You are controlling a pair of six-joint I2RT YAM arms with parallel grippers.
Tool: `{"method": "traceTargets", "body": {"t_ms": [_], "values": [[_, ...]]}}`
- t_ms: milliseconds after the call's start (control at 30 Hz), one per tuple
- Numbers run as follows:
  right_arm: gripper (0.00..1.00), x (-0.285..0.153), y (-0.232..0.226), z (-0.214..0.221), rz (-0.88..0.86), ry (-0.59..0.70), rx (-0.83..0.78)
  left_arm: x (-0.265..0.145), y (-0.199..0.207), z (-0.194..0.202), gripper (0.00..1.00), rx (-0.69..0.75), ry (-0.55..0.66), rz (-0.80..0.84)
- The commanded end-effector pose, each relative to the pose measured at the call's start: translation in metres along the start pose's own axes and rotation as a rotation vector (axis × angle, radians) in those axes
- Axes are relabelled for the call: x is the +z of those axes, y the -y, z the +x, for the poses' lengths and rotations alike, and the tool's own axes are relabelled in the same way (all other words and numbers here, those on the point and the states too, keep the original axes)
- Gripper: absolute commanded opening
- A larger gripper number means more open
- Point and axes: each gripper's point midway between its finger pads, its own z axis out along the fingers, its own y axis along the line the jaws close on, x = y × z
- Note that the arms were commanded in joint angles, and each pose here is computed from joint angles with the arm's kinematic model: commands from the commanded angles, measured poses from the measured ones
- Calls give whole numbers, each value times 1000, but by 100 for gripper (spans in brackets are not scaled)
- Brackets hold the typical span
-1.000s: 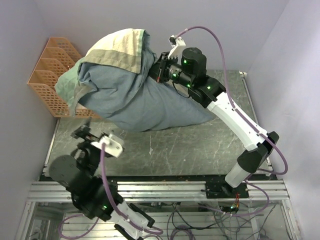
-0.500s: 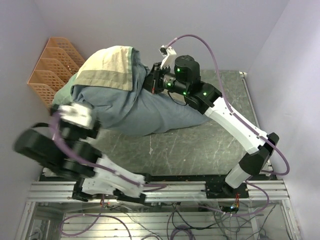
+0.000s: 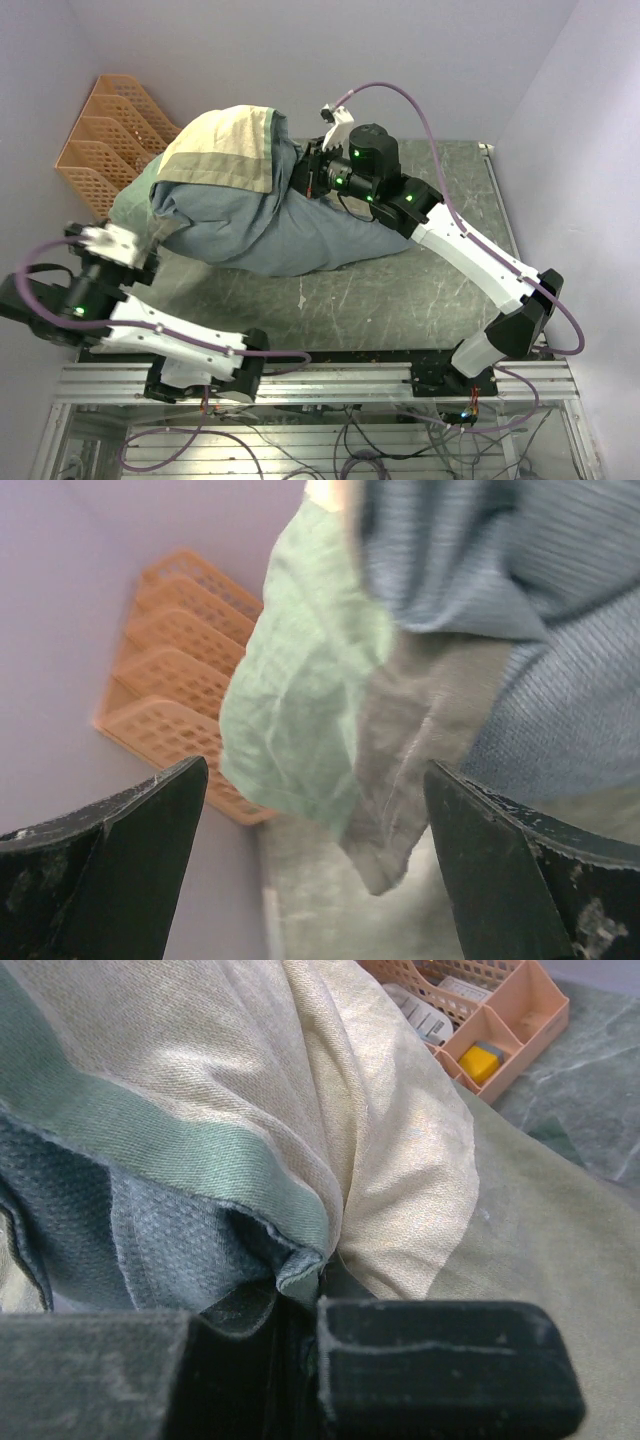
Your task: Remove the pillowcase from the pillow
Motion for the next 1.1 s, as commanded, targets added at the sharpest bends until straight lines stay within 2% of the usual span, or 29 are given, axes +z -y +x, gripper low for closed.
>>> {"method": "traceTargets", "body": {"t_ms": [0,233,333,467,600,767,867,933,967,1000,1067], "values": [[0,-5,11,-8,51,56,-33,5,4,-11,100,660,100,5],[0,6,17,3,53,42,-26,17,-24,-13,100,1207,180,34],[0,8,17,5,53,45,-23,21,-46,-19,99,1351,197,30],[0,10,15,5,43,56,-11,22,-56,-38,99,1261,200,43],[0,13,10,10,34,55,-11,29,-68,-49,100,1293,237,65],[0,15,15,16,53,46,-29,59,-72,-72,99,1860,419,68],[0,17,19,19,64,43,-40,95,-75,-100,99,2071,476,55],[0,18,20,20,65,44,-47,124,-78,-122,99,2147,490,-16],[0,19,20,19,66,44,-51,140,-78,-139,99,2183,517,-108],[0,19,20,20,64,44,-52,160,-65,-166,99,2157,578,-242],[0,20,19,19,56,46,-60,179,-54,-223,99,1987,662,-590]]}}
